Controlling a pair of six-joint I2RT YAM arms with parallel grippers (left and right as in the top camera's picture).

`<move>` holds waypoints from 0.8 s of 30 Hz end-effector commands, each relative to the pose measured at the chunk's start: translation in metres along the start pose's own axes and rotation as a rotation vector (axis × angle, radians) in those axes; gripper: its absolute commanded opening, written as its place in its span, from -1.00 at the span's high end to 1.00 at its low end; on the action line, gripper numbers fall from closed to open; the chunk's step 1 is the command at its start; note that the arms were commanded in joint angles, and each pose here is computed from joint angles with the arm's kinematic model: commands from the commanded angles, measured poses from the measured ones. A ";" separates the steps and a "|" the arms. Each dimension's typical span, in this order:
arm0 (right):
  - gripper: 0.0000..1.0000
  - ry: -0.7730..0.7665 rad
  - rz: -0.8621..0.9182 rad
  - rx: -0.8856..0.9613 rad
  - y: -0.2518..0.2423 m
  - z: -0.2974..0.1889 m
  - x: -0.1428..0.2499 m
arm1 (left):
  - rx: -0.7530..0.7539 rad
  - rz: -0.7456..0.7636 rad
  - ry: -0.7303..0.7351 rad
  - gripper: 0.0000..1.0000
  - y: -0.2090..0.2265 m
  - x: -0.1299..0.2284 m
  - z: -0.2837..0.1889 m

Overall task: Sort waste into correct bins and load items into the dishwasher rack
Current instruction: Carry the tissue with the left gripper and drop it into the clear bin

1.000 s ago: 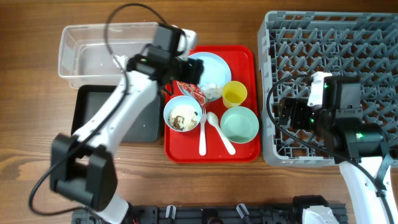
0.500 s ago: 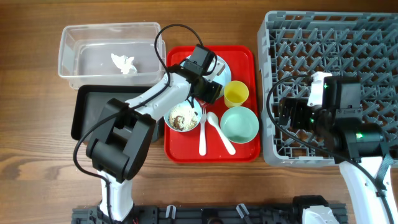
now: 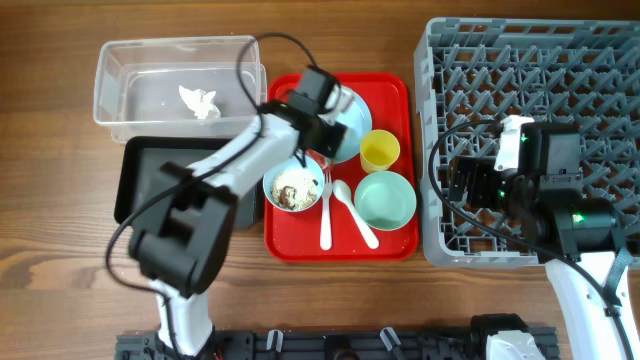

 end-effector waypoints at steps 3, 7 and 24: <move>-0.99 -0.021 0.010 -0.023 0.005 -0.006 -0.006 | -0.206 -0.213 -0.277 0.92 0.082 -0.038 -0.127; -0.99 -0.022 0.010 -0.023 0.005 -0.006 -0.007 | -0.344 -0.443 -0.264 0.92 0.150 0.004 -0.169; -1.00 -0.021 0.010 -0.026 0.006 -0.006 -0.006 | -0.211 -0.635 -0.165 -0.03 0.100 0.009 -0.142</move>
Point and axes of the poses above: each gripper's point midway between its finger pads, its own z axis out along the fingers, its own y axis along the line the jaws close on, x = y × z, the point moved 3 cm from there along -z, back along the fingers, and after that the axes turned 13 degrees about z, right-handed, at the moved point
